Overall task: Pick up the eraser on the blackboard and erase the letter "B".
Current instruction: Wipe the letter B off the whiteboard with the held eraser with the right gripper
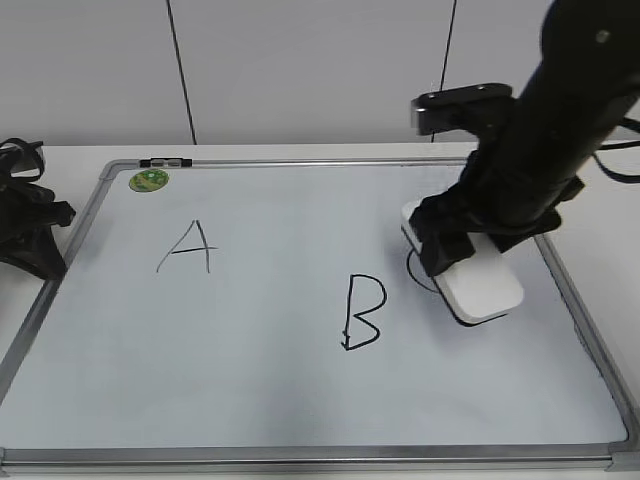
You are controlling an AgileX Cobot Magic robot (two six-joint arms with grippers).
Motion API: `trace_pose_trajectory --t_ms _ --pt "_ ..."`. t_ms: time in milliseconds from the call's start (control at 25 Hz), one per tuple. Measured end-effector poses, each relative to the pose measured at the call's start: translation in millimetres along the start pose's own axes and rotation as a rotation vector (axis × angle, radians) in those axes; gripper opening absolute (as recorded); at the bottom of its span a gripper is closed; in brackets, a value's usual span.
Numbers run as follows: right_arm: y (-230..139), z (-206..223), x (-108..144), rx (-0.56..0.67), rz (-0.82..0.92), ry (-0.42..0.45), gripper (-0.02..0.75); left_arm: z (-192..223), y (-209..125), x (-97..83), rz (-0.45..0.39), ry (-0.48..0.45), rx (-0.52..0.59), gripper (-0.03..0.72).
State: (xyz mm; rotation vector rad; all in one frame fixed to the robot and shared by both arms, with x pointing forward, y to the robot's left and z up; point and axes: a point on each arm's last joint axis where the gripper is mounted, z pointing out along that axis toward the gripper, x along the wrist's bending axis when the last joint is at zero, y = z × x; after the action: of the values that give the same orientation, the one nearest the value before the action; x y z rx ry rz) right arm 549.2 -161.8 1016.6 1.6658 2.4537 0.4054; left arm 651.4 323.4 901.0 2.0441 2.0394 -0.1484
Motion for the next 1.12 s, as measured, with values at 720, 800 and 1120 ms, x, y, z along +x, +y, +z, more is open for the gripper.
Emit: trace_pose_trajectory --t_ms 720,800,1120 --pt "46.4 91.8 32.0 0.149 0.017 0.13 0.547 0.0 0.0 -0.1 -0.001 -0.001 0.0 0.031" --pt "51.4 100.2 32.5 0.161 0.017 0.131 0.547 0.0 0.0 -0.1 -0.001 -0.001 0.0 0.031" --pt "62.3 111.1 31.7 0.202 -0.008 0.112 0.547 -0.4 0.4 -0.2 -0.001 -0.002 -0.002 0.032"
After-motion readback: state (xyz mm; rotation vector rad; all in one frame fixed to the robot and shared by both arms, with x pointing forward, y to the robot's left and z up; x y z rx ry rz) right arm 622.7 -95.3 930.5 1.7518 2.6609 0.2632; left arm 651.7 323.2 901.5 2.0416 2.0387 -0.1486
